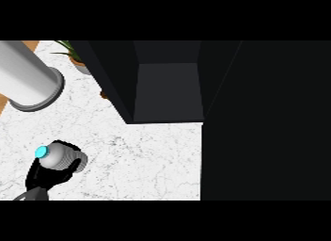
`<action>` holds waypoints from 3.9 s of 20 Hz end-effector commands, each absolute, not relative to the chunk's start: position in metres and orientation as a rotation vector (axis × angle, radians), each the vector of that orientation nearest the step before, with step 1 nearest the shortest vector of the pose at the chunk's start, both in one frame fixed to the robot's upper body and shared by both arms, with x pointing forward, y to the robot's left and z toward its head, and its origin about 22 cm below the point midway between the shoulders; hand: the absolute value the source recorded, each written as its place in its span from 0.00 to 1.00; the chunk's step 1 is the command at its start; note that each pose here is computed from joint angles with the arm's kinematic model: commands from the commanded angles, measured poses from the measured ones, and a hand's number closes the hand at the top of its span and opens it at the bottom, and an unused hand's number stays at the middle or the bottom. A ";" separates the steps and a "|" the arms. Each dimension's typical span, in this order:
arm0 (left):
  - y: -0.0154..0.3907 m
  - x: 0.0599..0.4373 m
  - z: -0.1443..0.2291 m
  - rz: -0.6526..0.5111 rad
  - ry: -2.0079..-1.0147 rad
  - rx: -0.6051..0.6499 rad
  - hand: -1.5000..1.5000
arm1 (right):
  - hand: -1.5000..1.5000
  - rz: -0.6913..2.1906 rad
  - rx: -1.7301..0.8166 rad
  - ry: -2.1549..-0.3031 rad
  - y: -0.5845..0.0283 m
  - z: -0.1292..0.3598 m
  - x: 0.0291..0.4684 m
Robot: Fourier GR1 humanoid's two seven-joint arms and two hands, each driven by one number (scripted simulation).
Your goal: Pick up the bottled water, place it into the cabinet and close the cabinet
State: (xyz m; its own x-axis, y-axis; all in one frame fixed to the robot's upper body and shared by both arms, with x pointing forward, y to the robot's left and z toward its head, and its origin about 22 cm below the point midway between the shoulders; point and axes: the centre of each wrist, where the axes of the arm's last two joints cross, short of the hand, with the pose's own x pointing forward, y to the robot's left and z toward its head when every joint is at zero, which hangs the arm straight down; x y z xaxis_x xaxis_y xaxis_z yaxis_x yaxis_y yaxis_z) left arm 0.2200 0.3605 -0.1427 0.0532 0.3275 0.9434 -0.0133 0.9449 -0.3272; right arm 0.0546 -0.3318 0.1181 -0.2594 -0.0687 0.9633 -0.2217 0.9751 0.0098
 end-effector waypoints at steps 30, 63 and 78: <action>0.221 0.292 -0.062 0.172 -1.766 -0.273 1.00 | 0.00 0.153 0.257 -1.903 -0.318 0.160 0.038; 0.090 0.389 0.025 0.068 -1.668 0.082 1.00 | 0.00 0.078 0.323 -1.907 -0.327 0.152 0.047; 0.093 0.421 0.029 0.005 -1.711 0.282 0.00 | 0.00 0.104 0.353 -1.916 -0.335 0.135 0.052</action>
State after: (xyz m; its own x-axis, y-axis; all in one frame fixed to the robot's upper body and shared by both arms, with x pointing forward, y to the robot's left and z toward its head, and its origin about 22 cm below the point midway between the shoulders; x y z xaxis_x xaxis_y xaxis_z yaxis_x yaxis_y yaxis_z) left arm 0.4193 0.0923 0.0332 -0.1370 -0.1358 0.9812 -0.1774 0.9779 0.1106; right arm 0.0505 -0.3549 0.1272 -0.2893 -0.1378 0.9473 -0.2564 0.9646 0.0621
